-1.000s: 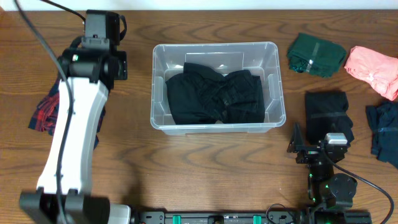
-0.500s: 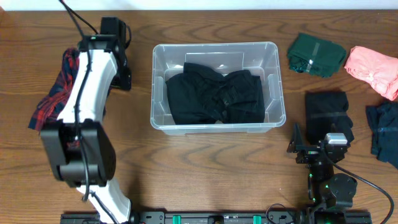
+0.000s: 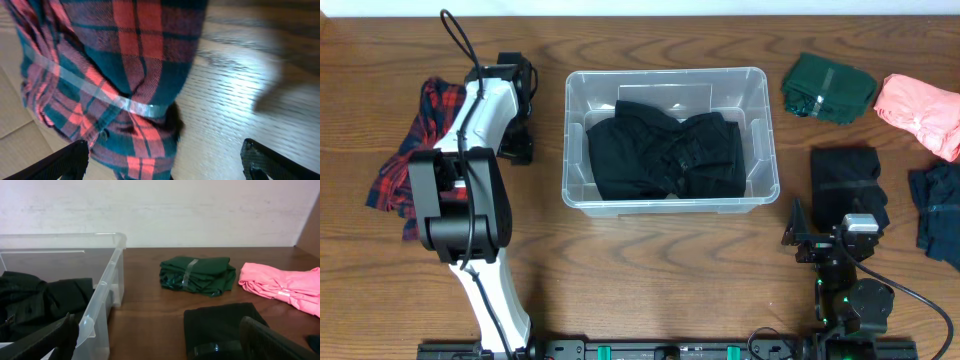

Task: Pack container
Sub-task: 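Move the left gripper back and grasp the red plaid shirt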

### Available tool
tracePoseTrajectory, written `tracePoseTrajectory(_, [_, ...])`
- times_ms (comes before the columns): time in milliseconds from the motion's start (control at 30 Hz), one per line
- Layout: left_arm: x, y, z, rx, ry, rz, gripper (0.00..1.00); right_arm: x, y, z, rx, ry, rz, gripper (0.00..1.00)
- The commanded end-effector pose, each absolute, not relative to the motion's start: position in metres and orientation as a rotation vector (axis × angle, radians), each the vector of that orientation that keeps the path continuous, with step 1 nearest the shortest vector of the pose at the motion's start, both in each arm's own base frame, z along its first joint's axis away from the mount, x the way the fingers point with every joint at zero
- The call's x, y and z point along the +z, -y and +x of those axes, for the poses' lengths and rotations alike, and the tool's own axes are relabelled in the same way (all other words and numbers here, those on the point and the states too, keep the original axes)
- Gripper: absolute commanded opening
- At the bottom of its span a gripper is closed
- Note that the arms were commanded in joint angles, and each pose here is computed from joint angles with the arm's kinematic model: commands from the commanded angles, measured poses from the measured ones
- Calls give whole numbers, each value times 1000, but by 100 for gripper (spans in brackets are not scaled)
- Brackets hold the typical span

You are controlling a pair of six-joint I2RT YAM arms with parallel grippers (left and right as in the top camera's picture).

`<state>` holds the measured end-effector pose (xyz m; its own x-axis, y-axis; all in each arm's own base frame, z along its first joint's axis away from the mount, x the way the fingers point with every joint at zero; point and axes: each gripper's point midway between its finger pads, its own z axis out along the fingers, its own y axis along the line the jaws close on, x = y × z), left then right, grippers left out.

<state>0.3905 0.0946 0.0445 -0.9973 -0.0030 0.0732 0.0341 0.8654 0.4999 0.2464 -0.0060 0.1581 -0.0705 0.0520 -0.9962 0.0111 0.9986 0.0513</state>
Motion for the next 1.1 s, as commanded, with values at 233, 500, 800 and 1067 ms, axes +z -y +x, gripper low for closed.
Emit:
tracePoseTrajectory(233, [29, -127, 392, -852, 2954, 57, 99, 158, 3, 246, 35, -1641, 28, 99])
tracePoseTrajectory(500, [16, -138, 385, -847, 2944, 78, 99, 158, 3, 246, 35, -1641, 28, 99])
tracePoseTrajectory(800, [-8, -158, 374, -877, 2866, 106, 91, 158, 3, 246, 35, -1641, 28, 99])
tracePoseTrajectory(1067, [-22, -166, 372, -940, 2830, 156, 22, 158, 3, 246, 35, -1641, 28, 99])
